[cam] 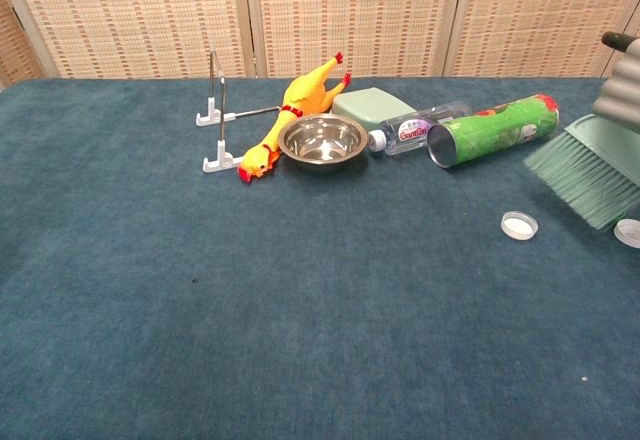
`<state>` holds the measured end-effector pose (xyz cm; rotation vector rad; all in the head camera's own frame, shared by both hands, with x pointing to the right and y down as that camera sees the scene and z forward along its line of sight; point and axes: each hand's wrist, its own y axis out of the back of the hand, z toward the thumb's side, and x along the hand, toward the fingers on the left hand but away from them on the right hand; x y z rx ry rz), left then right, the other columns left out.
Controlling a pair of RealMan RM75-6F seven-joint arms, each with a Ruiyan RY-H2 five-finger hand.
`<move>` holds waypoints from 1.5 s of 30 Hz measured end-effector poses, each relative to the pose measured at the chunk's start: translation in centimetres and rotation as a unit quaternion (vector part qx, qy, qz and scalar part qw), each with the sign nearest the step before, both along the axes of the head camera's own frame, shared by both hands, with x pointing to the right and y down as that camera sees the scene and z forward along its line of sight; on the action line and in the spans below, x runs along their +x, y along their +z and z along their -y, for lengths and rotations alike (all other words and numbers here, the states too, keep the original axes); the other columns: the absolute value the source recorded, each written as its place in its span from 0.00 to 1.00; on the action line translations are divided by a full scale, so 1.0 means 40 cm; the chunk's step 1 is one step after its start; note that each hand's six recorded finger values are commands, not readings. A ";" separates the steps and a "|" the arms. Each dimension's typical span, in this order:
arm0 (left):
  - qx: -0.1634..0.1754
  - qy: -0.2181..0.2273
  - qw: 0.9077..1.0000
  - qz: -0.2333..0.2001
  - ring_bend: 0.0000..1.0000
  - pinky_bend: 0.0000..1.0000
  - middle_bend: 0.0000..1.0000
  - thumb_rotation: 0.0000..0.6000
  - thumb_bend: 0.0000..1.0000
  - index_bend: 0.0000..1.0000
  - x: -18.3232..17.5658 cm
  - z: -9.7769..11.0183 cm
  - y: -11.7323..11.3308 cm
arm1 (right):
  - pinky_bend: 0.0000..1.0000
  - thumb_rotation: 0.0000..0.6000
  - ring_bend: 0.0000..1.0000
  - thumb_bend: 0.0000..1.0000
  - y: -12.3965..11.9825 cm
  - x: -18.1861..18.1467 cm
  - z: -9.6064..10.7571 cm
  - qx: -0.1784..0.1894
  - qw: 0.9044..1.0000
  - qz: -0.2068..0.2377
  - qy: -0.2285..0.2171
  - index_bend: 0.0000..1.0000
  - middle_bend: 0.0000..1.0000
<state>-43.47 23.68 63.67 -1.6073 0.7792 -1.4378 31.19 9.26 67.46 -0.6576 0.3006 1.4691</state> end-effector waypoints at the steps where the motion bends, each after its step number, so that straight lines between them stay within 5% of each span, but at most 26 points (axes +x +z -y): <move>1: 0.001 0.000 1.000 -0.001 0.00 0.06 0.00 1.00 0.47 0.00 -0.001 0.000 -0.003 | 0.05 1.00 0.40 0.42 -0.005 -0.015 -0.002 -0.002 1.000 0.013 0.000 0.92 0.74; 8: 0.007 -0.001 1.000 -0.006 0.00 0.06 0.00 1.00 0.47 0.00 -0.009 -0.001 -0.022 | 0.05 1.00 0.40 0.42 -0.015 -0.145 -0.028 -0.017 0.997 0.071 -0.034 0.92 0.74; 18: 0.009 0.000 1.000 -0.008 0.00 0.06 0.00 1.00 0.47 0.00 -0.017 -0.009 -0.037 | 0.05 1.00 0.40 0.42 0.066 -0.207 -0.067 -0.025 0.996 0.010 -0.089 0.92 0.74; 34: 0.002 0.004 1.000 -0.003 0.00 0.06 0.00 1.00 0.47 0.00 0.000 -0.010 -0.016 | 0.05 1.00 0.40 0.42 0.082 -0.064 -0.051 -0.019 0.994 -0.079 -0.077 0.92 0.74; 45: -0.008 0.009 1.000 0.003 0.00 0.06 0.00 1.00 0.47 0.00 0.033 -0.005 0.017 | 0.05 1.00 0.40 0.42 0.053 0.110 -0.031 -0.012 0.993 -0.117 -0.018 0.92 0.74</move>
